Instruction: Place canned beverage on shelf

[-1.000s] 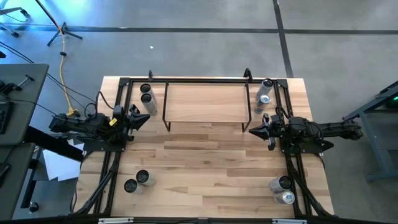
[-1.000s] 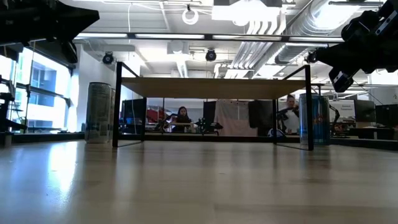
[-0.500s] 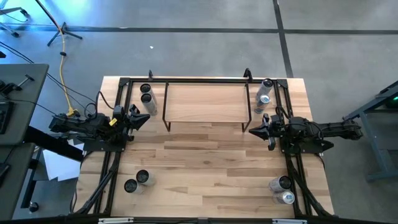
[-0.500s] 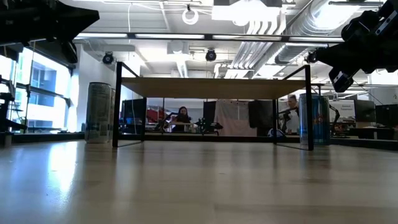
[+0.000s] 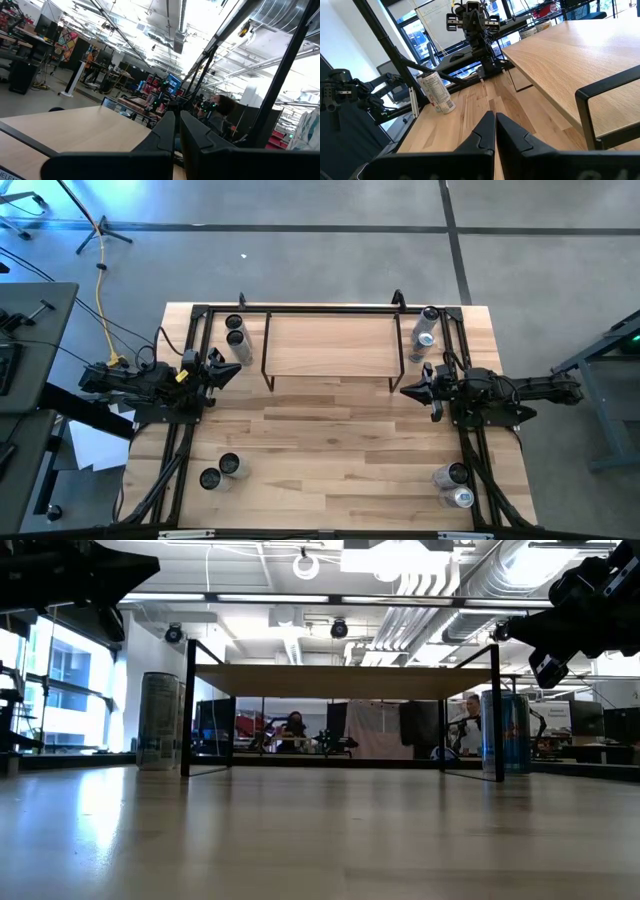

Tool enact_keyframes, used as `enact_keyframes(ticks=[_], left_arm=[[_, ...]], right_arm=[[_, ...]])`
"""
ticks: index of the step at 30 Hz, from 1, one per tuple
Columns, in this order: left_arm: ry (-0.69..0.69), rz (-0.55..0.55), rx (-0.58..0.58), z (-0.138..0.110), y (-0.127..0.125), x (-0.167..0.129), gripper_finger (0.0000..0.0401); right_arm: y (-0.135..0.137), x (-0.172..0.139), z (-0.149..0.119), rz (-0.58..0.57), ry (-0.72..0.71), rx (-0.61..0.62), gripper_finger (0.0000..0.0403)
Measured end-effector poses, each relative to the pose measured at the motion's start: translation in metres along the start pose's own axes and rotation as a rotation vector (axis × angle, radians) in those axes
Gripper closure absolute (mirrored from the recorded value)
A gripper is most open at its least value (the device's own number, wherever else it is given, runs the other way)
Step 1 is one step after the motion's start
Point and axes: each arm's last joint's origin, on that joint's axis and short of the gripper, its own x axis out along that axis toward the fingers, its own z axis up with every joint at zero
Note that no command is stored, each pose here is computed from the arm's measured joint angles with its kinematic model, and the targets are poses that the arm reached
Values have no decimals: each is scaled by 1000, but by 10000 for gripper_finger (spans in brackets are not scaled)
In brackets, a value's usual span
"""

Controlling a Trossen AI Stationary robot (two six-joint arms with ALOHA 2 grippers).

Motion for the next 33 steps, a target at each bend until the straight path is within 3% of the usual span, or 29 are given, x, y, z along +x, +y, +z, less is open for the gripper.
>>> enact_keyframes(ticks=[3,7,17,26,33], left_arm=[[0,0,0,0,0,0,398],[0,0,0,0,0,0,398],[0,0,0,0,0,0,398],[0,0,0,0,0,0,398],[0,-1,0,0,0,0,398]], right_arm=[[1,0,3,-7,-40,4,403],[7,-3,24,46,-266,154,403],[19,-26,65,167,-738,293,403],[37,-24,113,-4,-669,201,395],[56,2,158,-210,-427,132,324]])
